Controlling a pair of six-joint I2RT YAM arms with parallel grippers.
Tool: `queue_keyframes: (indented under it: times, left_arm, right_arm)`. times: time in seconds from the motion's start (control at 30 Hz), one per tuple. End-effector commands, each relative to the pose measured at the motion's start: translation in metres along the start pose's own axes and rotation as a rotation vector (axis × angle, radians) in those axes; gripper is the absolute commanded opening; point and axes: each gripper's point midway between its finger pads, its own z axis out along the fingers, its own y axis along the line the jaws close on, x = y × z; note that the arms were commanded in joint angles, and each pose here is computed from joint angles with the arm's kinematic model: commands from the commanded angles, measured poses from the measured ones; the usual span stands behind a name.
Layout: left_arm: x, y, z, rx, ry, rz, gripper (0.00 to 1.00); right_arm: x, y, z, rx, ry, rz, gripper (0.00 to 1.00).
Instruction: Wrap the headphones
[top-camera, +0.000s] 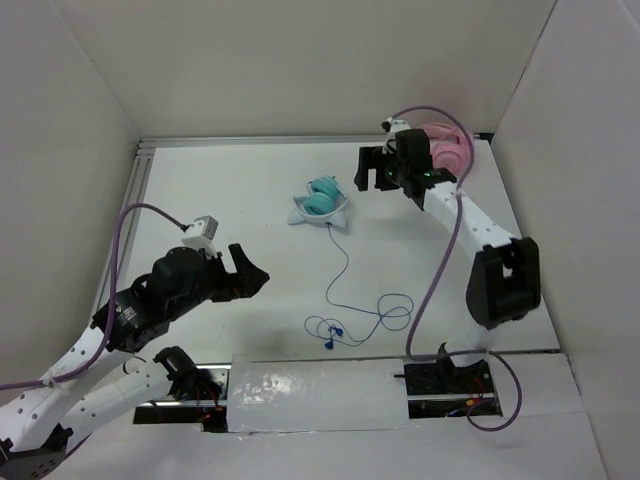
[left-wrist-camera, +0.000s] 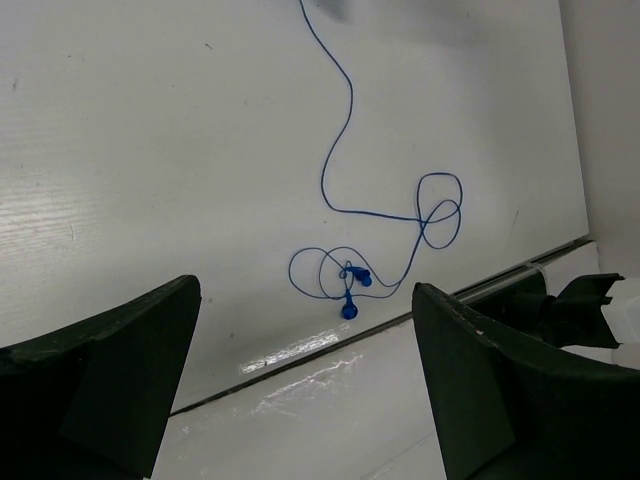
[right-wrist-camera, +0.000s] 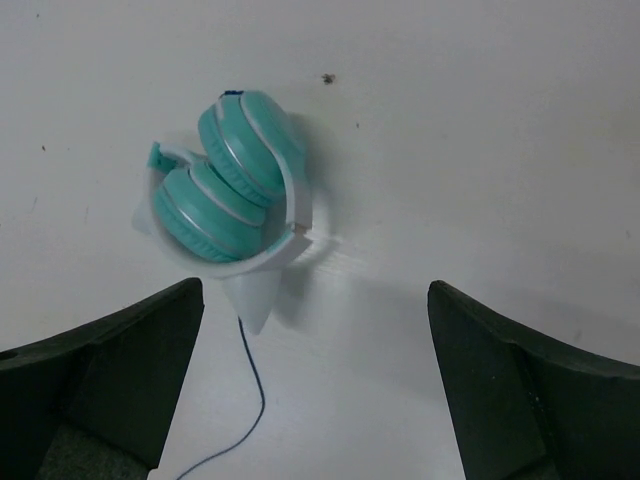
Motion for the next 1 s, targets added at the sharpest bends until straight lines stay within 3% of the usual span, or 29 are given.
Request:
queue_keyframes:
  times: [0.0,0.13,0.3,0.5,0.6,0.63,0.73,0.8,0.87,0.97]
  left_arm:
    - [0.001,0.002,0.003,-0.017,0.003,-0.028,0.99]
    - [0.009,0.012,0.008,-0.069,0.035,-0.048,0.99]
    - [0.012,0.015,0.011,-0.075,0.039,-0.049,0.99]
    - [0.014,0.019,0.013,-0.101,0.046,-0.064,0.99]
    - [0.015,0.021,0.015,-0.116,0.057,-0.068,0.99]
    - [0.016,0.022,0.016,-0.123,0.060,-0.069,0.99]
    - [0.017,0.023,0.017,-0.143,0.070,-0.079,0.99]
    - [0.017,0.023,0.018,-0.148,0.070,-0.085,0.99]
    - [0.018,0.022,0.020,-0.143,0.078,-0.084,0.99]
    - [0.020,0.019,0.023,-0.135,0.091,-0.096,0.99]
  right_arm:
    - [-0.010,0.018,0.028,-0.156,0.046,-0.165,1.00]
    - [0.012,0.024,0.071,-0.207,0.168,-0.199,1.00]
    - [0.030,0.016,0.103,-0.073,0.252,-0.241,0.98]
    - [0.044,0.003,0.134,0.058,0.305,-0.232,0.86]
    - [0.051,0.005,0.142,0.045,0.317,-0.220,0.73]
    - [0.057,0.007,0.143,0.030,0.331,-0.215,0.59]
    - [0.064,0.018,0.138,-0.044,0.350,-0.194,0.33]
    - [0.069,0.027,0.130,-0.099,0.363,-0.184,0.22]
    - [0.068,0.038,0.124,-0.164,0.352,-0.166,0.04]
    - [0.065,0.054,0.108,-0.228,0.322,-0.112,0.00]
